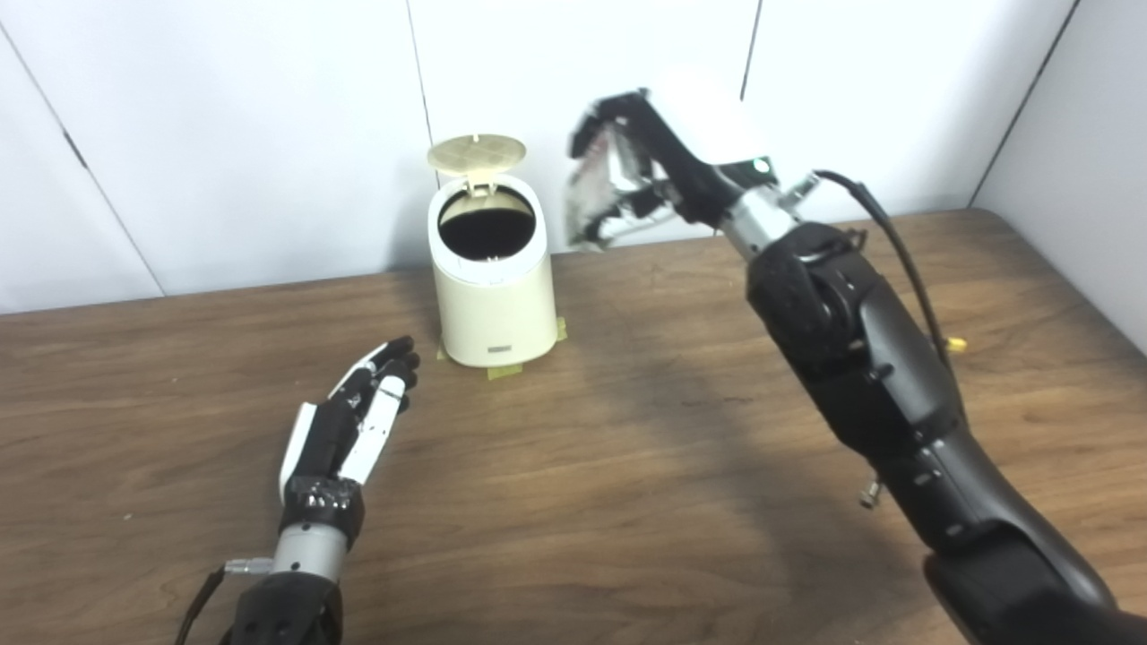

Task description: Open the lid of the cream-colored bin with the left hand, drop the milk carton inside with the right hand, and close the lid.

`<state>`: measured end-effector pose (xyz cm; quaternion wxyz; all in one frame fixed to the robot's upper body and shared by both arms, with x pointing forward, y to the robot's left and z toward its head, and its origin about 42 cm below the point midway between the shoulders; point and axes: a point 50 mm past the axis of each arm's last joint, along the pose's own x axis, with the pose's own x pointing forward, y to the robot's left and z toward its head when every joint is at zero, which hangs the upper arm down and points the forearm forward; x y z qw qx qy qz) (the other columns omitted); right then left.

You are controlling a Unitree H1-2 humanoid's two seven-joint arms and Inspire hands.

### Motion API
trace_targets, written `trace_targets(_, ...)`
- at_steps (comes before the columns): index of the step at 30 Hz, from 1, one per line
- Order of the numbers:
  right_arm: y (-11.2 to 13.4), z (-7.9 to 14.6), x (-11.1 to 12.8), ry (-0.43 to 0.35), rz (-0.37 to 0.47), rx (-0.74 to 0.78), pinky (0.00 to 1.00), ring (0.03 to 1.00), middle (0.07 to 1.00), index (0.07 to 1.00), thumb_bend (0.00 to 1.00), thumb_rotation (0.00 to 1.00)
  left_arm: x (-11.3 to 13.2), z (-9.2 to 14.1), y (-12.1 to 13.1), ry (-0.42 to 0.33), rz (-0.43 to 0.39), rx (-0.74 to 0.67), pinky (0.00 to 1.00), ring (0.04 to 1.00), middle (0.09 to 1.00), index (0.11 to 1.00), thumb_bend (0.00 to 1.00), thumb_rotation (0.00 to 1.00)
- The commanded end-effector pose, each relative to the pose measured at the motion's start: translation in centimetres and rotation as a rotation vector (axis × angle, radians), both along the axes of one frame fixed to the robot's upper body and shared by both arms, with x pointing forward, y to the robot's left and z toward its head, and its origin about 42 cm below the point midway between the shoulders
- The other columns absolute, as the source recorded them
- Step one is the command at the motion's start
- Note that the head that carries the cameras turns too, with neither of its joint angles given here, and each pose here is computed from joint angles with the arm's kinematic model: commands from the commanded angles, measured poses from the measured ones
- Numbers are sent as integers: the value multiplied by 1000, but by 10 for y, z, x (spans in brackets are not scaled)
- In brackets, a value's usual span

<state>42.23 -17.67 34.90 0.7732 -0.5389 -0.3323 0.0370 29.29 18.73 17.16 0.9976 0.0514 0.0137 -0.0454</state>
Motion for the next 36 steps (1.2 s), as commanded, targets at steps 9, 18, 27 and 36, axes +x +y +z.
trace_targets(9,33,44,9,-130,55,61,462,393,510,511,516,0,2,14,-10,-93,-4,36,855,873,872,851,332,753)
trace_targets(18,62,42,25,-146,84,84,349,384,526,511,514,0,0,15,-15,-91,-5,49,867,890,884,851,350,778)
trace_targets(27,74,31,41,-108,57,76,371,387,525,504,515,0,0,17,-19,-99,-5,47,919,899,881,852,351,787)
trace_targets(36,72,20,52,-91,43,78,373,384,522,509,514,0,-1,19,-21,-109,-8,42,884,887,879,853,324,783)
